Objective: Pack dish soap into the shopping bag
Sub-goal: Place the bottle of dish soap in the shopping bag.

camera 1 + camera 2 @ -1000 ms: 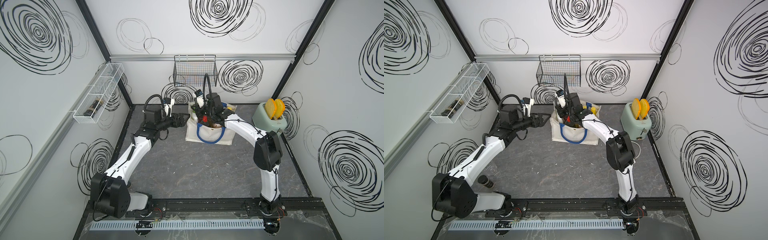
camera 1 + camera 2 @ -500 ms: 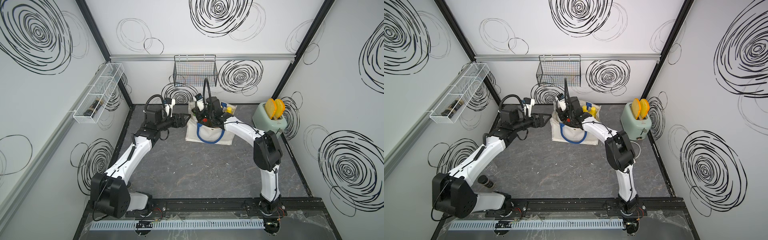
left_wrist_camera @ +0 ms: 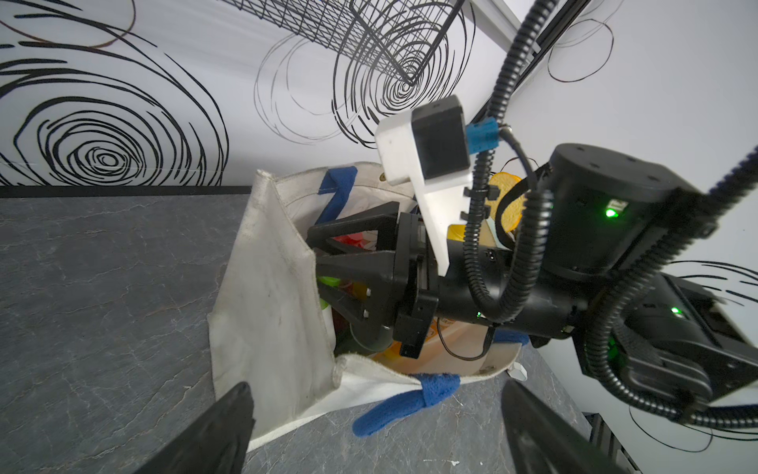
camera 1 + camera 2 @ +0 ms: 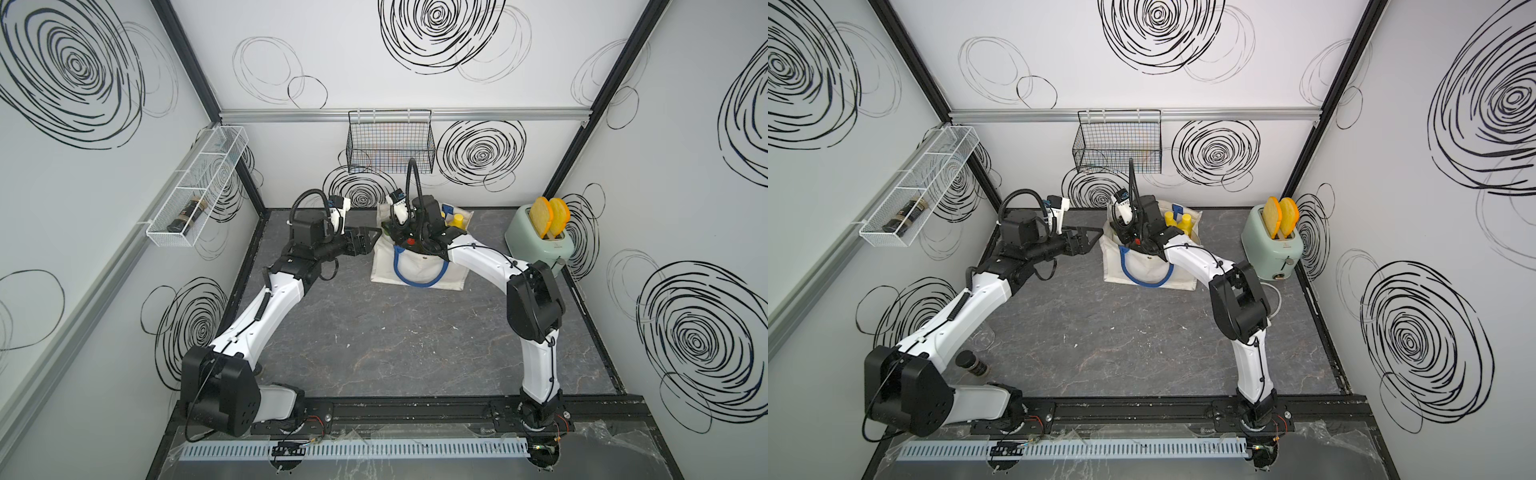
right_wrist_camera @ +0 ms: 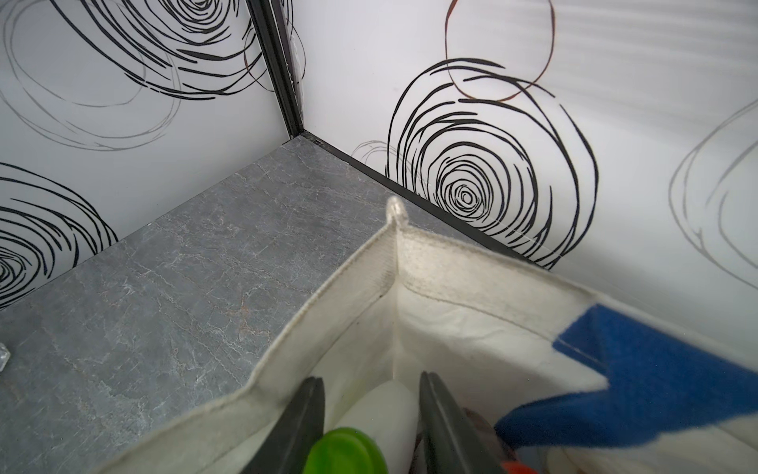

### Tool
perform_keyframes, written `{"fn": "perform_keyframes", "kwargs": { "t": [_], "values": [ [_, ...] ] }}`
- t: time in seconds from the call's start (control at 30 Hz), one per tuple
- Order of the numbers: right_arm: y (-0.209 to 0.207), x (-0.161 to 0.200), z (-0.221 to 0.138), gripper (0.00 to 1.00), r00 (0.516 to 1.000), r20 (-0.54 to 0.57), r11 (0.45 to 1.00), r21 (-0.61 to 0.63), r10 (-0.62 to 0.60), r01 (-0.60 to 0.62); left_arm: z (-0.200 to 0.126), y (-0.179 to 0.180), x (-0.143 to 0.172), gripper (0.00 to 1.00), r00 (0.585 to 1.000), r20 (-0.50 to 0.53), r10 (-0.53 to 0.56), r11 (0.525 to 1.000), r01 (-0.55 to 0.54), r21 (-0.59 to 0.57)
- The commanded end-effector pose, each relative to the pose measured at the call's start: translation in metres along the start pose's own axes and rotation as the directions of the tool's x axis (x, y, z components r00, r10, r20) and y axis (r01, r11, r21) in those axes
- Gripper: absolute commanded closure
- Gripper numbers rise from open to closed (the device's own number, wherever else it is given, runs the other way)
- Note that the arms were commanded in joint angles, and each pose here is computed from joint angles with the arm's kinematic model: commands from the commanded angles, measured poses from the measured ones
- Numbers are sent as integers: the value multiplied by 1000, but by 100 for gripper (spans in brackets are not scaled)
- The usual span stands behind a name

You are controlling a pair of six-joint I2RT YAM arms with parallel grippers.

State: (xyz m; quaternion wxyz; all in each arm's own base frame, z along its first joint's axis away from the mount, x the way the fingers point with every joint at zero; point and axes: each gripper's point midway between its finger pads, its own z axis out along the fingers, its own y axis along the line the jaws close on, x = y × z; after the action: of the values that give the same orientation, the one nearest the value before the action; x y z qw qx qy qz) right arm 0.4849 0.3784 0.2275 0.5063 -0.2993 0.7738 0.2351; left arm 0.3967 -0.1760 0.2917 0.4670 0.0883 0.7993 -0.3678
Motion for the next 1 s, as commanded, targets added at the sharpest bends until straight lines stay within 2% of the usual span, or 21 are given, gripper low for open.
{"fn": "perform_keyframes", "kwargs": {
  "t": [0.0, 0.27, 0.63, 0.77, 0.97],
  "values": [
    [7, -65, -31, 50, 983, 180, 999, 1, -36, 37, -2, -7, -12, 4, 999, 28, 37, 999, -37, 7],
    [12, -87, -48, 40, 974, 223, 999, -3, -48, 50, -2, -6, -13, 4, 999, 31, 40, 999, -40, 0],
    [13, -115, -70, 33, 965, 249, 997, 17, -78, 76, -2, -5, -14, 4, 998, 33, 44, 999, -44, -7],
    [14, -114, -67, 32, 968, 238, 997, 7, -75, 75, -2, -4, -13, 4, 999, 30, 43, 999, -42, -7],
    [18, -91, -49, 31, 980, 190, 997, -45, -58, 68, -1, -3, -12, 4, 999, 27, 42, 999, -41, -10]
  ]
}}
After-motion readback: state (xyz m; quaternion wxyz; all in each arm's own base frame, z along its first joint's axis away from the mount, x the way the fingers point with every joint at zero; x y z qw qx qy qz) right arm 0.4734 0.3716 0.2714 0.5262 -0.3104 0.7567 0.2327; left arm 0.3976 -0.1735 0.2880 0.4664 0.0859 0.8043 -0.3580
